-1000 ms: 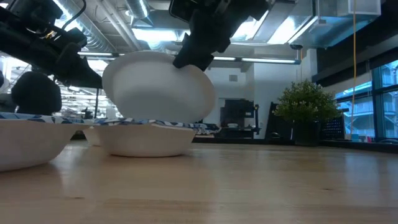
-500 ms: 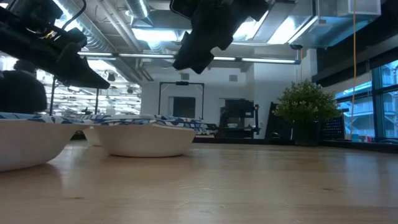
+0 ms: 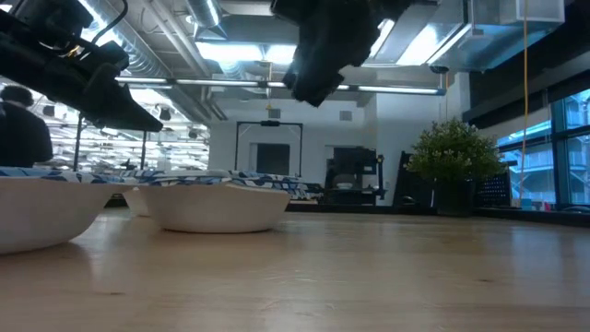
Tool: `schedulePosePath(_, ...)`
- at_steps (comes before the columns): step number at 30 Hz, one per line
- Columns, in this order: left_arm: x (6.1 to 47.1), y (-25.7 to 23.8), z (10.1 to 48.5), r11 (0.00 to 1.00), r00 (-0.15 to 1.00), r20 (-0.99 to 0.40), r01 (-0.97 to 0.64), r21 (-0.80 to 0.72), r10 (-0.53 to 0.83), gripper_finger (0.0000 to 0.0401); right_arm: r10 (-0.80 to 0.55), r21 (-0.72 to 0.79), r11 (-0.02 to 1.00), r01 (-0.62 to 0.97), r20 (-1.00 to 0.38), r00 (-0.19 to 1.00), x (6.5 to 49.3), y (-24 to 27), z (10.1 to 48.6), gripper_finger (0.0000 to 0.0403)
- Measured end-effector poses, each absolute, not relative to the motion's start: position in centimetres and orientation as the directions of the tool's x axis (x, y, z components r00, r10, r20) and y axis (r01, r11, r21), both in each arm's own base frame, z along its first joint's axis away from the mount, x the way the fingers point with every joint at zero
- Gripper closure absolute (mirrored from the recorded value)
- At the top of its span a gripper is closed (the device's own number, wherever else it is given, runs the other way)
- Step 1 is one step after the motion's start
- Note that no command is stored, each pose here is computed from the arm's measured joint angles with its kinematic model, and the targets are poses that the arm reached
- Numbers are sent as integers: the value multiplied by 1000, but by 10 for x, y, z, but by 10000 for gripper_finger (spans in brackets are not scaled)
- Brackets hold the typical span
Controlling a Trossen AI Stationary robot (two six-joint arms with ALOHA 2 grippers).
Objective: Nest bowls inside each other
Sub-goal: Stack the white patterned bowl on top of the other white patterned bowls
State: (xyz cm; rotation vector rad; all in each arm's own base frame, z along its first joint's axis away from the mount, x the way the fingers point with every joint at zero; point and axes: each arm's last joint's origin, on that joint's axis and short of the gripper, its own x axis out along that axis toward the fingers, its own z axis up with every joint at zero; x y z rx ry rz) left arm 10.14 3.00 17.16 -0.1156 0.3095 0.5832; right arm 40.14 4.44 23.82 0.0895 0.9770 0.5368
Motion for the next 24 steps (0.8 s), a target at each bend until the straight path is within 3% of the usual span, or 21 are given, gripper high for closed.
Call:
schedulePosePath(8, 101, 30, 172, 832, 792, -319, -555, -22, 520, 332, 373, 199, 920, -337, -702, 607, 369, 20, 270, 288)
schedulePosePath(15, 101, 30, 172, 833, 792, -319, -553, -14, 521, 332, 302, 224, 952, -208, -588, 750, 301, 9, 262, 288)
schedulePosePath(24, 101, 30, 172, 831, 790, -319, -556, -13, 524, 332, 294, 328, 936, -128, -530, 795, 223, 26, 253, 288)
